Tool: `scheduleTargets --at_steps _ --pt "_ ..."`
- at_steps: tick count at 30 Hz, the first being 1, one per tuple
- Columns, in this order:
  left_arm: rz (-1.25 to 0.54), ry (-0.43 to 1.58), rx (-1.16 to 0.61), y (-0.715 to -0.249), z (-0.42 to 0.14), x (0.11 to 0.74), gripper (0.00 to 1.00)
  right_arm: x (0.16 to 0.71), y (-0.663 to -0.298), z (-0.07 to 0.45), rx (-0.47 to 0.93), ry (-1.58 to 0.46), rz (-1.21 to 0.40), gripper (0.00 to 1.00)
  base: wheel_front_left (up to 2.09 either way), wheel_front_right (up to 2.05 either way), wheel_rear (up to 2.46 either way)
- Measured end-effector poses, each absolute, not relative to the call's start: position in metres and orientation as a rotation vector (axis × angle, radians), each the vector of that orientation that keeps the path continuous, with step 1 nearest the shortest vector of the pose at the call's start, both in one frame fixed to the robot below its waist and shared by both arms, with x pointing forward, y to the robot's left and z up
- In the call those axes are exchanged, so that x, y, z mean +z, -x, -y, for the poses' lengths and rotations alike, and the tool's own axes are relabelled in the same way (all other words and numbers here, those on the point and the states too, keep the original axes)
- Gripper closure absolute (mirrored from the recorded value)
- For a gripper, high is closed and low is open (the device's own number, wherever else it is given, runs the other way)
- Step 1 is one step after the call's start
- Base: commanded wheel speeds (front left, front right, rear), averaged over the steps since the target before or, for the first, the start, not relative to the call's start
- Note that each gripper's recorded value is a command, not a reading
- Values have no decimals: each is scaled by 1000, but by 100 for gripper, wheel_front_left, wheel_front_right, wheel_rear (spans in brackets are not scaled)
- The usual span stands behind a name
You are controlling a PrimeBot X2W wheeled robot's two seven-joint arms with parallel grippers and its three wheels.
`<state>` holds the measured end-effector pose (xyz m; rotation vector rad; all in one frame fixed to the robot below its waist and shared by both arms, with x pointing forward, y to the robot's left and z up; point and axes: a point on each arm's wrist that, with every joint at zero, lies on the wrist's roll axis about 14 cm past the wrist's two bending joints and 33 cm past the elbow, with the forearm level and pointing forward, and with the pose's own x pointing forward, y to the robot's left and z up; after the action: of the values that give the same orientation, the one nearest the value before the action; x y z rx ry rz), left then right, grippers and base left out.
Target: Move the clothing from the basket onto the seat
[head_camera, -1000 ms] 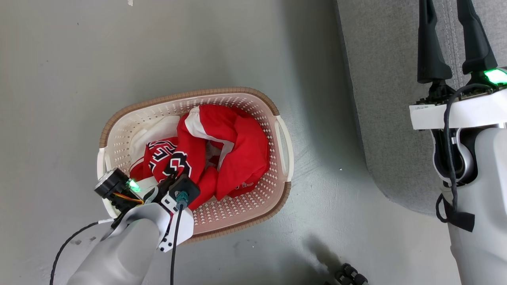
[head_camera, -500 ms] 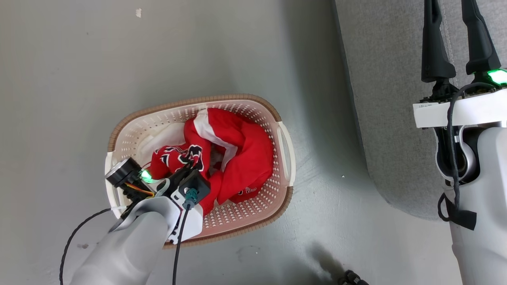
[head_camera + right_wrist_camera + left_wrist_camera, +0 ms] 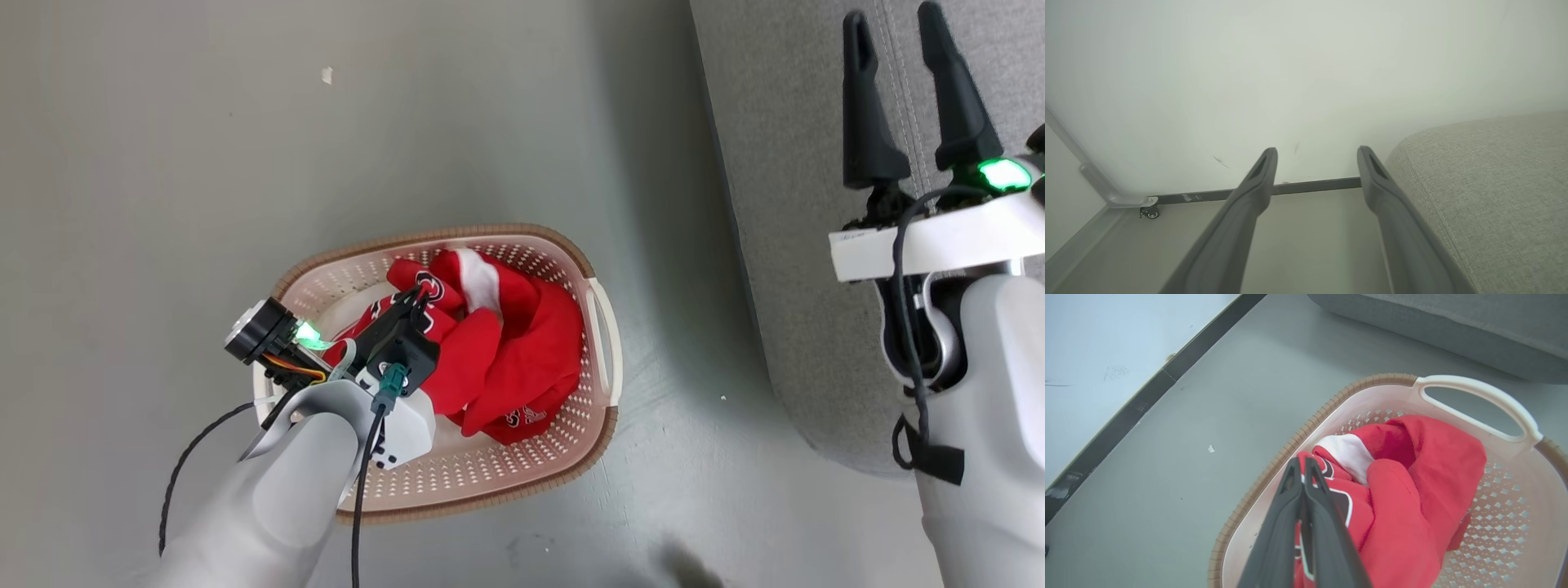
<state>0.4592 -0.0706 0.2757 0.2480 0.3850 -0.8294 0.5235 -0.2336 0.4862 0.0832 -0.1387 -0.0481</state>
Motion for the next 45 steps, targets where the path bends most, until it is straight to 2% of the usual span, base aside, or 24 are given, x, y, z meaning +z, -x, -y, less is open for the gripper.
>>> scheduleTargets --at_steps 9,19,28,38,45 --pt "-294 -168 -731 -477 61 322 100 501 -516 221 -18 -101 161 0 0 0 0" --pt "-56 -52 -594 -507 48 418 100 514 -505 202 27 -102 176 0 0 0 0" --pt "83 -26 -493 -503 15 479 100 519 -486 188 80 -92 160 0 0 0 0" --pt "251 -38 -466 -488 -3 547 100 534 -466 161 177 -71 177 0 0 0 0" --pt "303 -44 -452 -473 -14 571 100 540 -452 149 227 -58 180 0 0 0 0"
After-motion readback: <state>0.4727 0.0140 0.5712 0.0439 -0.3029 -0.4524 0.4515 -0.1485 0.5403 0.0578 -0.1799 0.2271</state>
